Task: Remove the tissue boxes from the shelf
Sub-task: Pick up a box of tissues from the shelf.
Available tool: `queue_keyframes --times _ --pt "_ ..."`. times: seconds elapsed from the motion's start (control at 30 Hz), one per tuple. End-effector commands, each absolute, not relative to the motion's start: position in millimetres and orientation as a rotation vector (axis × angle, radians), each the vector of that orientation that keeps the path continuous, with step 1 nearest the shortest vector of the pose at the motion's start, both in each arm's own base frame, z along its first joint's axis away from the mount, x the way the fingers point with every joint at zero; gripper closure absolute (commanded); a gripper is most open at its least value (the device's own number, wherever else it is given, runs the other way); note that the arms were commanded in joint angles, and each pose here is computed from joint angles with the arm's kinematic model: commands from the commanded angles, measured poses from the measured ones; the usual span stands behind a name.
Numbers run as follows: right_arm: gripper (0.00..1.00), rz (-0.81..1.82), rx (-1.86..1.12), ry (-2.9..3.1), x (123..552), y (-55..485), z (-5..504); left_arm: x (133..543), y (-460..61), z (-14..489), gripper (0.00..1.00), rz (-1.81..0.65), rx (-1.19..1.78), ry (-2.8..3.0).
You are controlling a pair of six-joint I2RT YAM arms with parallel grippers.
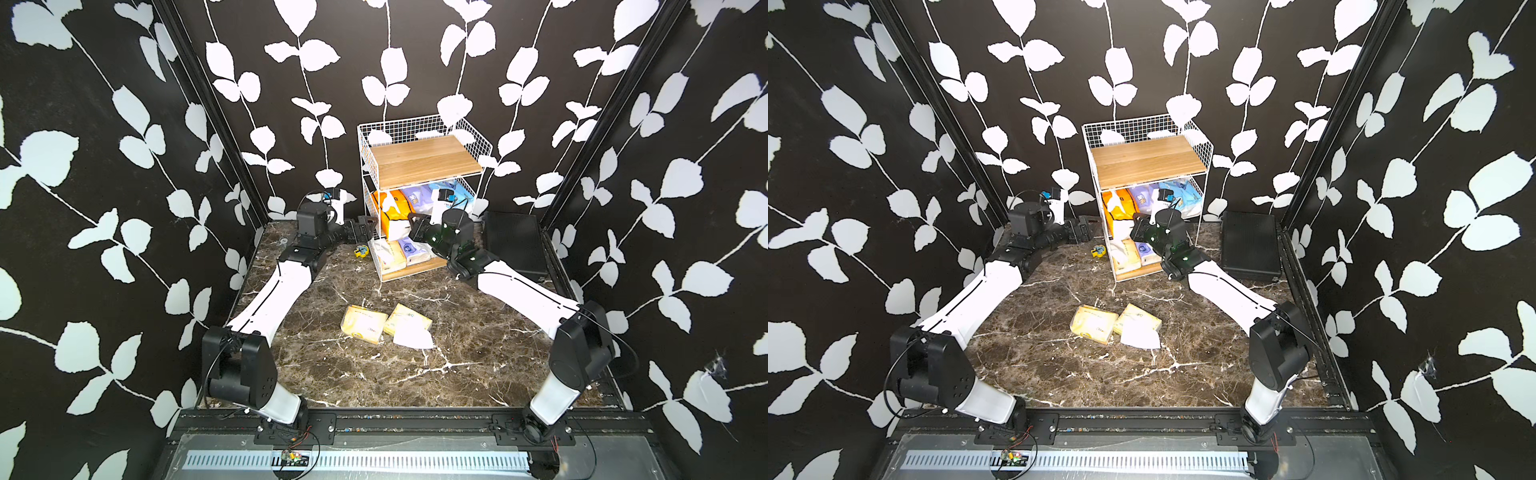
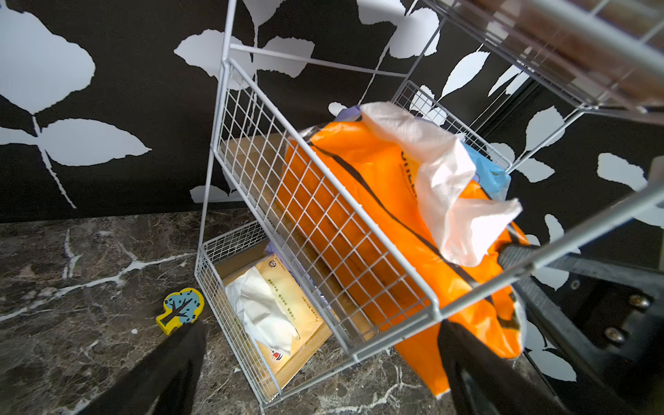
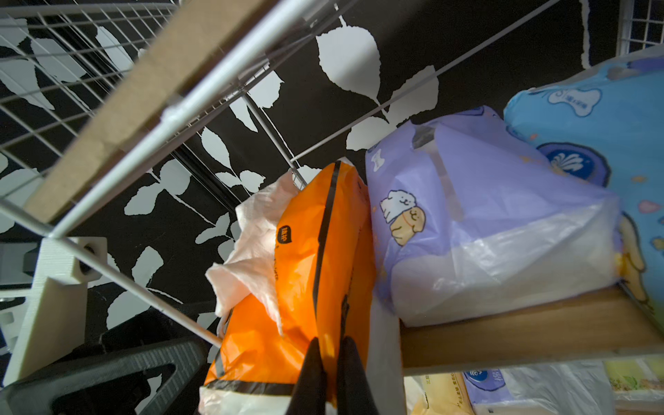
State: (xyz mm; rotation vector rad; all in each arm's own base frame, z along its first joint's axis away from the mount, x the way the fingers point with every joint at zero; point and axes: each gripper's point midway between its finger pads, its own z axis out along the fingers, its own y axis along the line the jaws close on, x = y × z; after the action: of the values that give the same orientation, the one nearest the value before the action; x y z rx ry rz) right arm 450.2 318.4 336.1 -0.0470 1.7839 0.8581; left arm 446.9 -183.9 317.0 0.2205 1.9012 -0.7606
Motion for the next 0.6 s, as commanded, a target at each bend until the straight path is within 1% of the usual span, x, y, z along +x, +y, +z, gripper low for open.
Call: queue_keyframes --times 0.0,0.17,0.2,0.23,0.27,0.3,0.37,0.57 --pt "1.00 0.883 -0.107 1.759 436 314 349 436 -177 340 0.01 -0.705 0.253 1.855" --pt "1.00 0.888 -0.115 1.799 426 307 332 434 -169 351 0.01 -0.626 0.269 1.844" --pt "1.00 0.911 -0.126 1.770 417 305 346 434 -168 353 0.01 -0.614 0.271 1.843" --pt "1.00 0.928 -0.139 1.777 413 306 346 435 -166 355 0.01 -0.604 0.266 1.843" --pt "1.00 0.941 -0.149 1.776 410 306 349 434 -165 357 0.01 -0.600 0.259 1.844" --pt "1.00 0.945 -0.160 1.799 406 306 339 433 -164 359 0.01 -0.603 0.252 1.851" --pt "1.00 0.950 -0.175 1.810 399 305 336 429 -164 362 0.01 -0.623 0.232 1.862" --pt "1.00 0.950 -0.204 1.822 383 298 337 413 -153 366 0.01 -0.634 0.152 1.848"
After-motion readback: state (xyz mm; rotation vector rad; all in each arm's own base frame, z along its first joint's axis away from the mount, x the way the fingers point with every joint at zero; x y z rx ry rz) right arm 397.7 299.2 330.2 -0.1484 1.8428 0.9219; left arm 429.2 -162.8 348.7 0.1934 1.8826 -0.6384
